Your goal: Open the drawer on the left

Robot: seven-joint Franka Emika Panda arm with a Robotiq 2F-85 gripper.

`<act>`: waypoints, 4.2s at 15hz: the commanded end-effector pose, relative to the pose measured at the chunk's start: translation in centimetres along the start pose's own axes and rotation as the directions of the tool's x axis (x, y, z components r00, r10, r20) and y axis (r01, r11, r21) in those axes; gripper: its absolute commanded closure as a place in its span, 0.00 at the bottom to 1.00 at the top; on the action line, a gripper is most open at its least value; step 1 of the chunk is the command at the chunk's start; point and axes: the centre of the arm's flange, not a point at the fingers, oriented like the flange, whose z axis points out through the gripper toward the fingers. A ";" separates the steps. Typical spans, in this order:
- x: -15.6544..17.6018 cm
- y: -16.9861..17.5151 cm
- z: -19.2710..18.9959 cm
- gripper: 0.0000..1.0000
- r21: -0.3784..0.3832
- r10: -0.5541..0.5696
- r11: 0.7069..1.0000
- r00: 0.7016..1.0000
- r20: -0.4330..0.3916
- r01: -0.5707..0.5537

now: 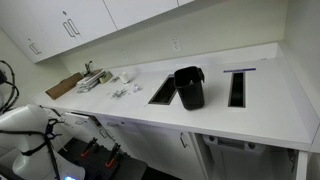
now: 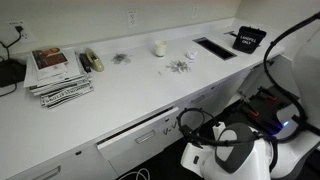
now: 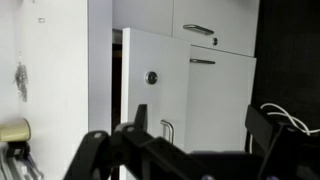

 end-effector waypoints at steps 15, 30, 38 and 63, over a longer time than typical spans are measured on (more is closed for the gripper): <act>5.3 -5.3 10.5 0.00 -0.471 0.132 0.879 0.988 0.082 -0.078; 12.4 -9.6 16.1 0.00 -0.657 0.046 0.751 0.998 -0.040 -0.061; 13.8 -8.5 17.5 0.00 -0.713 0.080 0.698 0.996 -0.027 -0.076; 15.0 -8.1 19.7 0.80 -0.597 0.095 0.790 0.990 -0.108 -0.140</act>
